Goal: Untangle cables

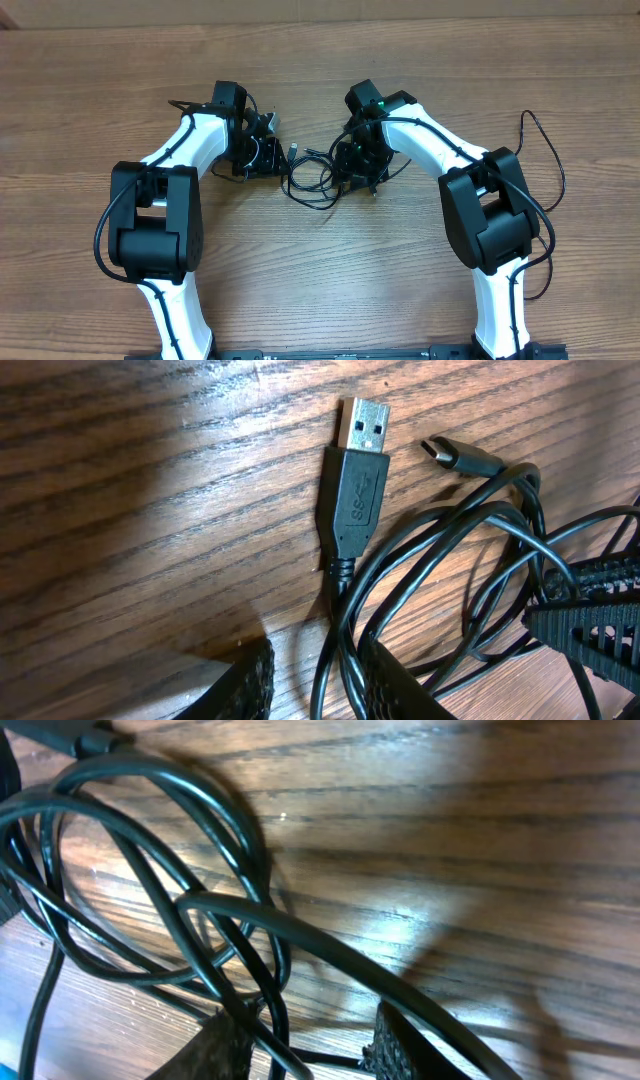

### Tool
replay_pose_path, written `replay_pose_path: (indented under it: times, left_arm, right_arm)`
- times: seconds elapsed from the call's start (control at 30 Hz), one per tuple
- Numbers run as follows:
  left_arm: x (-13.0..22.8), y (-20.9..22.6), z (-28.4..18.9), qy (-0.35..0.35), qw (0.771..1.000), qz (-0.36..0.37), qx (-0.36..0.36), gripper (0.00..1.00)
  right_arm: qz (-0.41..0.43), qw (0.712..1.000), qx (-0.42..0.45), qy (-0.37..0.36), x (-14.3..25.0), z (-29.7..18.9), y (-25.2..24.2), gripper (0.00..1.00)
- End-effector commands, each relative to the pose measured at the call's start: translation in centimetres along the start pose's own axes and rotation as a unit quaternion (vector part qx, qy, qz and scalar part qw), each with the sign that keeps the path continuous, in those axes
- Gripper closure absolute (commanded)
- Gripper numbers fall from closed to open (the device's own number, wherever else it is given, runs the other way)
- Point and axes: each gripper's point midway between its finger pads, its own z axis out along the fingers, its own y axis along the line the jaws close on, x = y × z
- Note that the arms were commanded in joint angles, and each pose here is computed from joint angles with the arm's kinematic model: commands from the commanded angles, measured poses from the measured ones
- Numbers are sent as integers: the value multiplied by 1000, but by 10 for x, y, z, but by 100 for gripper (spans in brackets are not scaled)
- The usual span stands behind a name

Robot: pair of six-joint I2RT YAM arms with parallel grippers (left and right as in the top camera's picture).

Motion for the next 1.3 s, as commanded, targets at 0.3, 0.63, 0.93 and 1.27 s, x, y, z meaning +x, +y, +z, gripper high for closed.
replay_pose_path:
  times: [0.3,0.63,0.93,1.27]
  left_arm:
    - [12,15,12,21,999,8,-37,68]
    - [12,15,12,21,999,8,-37,68]
    - [12,15,12,21,999,8,-37,68]
    - [12,15,12,21,999,8,-37,68]
  right_arm:
    - [15,994,-109,-3,-15,-35,18,68]
    - [16,997,-79,-5,-12,-26,10,69]
    - [-13,999,-22,-23,-8,-11,12,66]
    - [-21,997,-4,-69,-29,-14,6,65]
